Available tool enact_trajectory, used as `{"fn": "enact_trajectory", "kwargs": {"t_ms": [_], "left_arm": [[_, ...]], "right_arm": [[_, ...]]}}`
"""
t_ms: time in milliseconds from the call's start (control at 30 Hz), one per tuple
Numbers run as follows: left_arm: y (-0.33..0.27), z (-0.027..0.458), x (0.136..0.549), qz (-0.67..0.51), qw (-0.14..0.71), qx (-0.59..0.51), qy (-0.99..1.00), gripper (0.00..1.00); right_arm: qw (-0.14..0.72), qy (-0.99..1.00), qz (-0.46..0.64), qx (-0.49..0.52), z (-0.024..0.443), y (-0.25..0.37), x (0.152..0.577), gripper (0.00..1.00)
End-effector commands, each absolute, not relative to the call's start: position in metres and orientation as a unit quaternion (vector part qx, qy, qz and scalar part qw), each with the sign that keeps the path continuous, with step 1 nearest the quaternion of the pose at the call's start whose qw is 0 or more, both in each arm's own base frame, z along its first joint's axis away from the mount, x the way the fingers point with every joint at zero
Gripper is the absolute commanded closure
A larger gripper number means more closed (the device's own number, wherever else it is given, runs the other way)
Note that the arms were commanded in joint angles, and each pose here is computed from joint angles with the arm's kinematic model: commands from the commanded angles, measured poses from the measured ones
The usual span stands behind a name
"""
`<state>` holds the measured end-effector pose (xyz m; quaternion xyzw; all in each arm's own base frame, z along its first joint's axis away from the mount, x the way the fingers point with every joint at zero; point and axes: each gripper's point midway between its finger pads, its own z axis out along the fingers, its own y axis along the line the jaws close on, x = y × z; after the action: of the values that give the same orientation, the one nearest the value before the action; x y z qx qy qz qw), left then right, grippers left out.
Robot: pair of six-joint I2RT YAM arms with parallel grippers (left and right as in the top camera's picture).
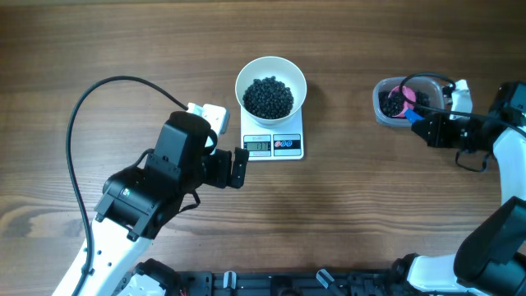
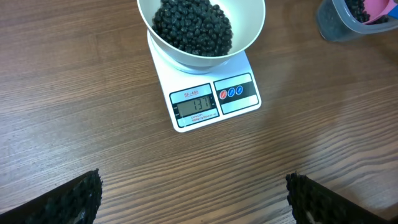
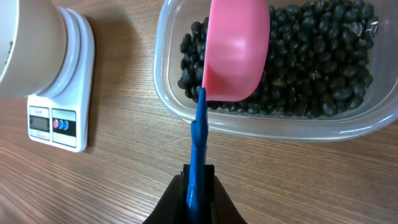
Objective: Scoop item into bowl and weigh 150g on scale
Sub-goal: 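Dig the pink scoop into the tub beans and lift it filled, then carry the filled scoop over the white bowl and tip beans in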
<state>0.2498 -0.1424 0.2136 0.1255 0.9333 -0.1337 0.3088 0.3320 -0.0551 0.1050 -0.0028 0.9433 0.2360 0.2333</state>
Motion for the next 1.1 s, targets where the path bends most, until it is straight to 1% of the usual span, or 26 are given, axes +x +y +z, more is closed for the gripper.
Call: {"fn": "enact_trajectory", "kwargs": {"t_ms": [0,233,367,533,633,667,700,733,767,867,1067], "left_arm": [[-0.144,0.214,0.249,-0.134,0.311,0.135,0.931,0.00],[-0.144,0.214,0.249,-0.134,0.311,0.135,0.931,0.00],[-0.144,0.214,0.249,-0.134,0.311,0.135,0.931,0.00],[-0.144,0.214,0.249,-0.134,0.311,0.135,0.931,0.00],[-0.144,0.214,0.249,-0.134,0.311,0.135,0.931,0.00],[-0.144,0.214,0.249,-0.134,0.311,0.135,0.931,0.00],[-0.144,0.214,0.249,-0.134,0.311,0.135,0.931,0.00],[-0.144,0.214,0.249,-0.134,0.311,0.135,0.931,0.00],[-0.144,0.214,0.249,-0.134,0.311,0.135,0.931,0.00],[-0.144,0.214,0.249,-0.134,0.311,0.135,0.931,0.00],[-0.144,0.214,0.249,-0.134,0.311,0.135,0.931,0.00]], "right_arm": [[0.231,0.931,0.281,0.021,0.107,-0.044,0.332,0.96],[0.248,0.909,0.328,0.073,0.119,-0.052,0.333,0.96],[0.250,0.894,0.350,0.129,0.125,-0.064,0.332,0.96],[0.296,0.843,0.427,0.139,0.154,-0.067,0.335,0.96],[0.298,0.828,0.444,0.170,0.160,-0.074,0.335,0.96],[0.302,0.818,0.459,0.169,0.165,-0.072,0.336,0.96],[0.324,0.785,0.507,0.148,0.186,-0.063,0.339,0.96],[0.334,0.768,0.530,0.136,0.197,-0.059,0.340,0.96],[0.332,0.757,0.546,0.139,0.203,-0.057,0.341,0.96],[0.303,0.748,0.572,0.148,0.208,-0.043,0.349,0.96],[0.261,0.748,0.608,0.052,0.222,0.032,0.368,0.96]]}}
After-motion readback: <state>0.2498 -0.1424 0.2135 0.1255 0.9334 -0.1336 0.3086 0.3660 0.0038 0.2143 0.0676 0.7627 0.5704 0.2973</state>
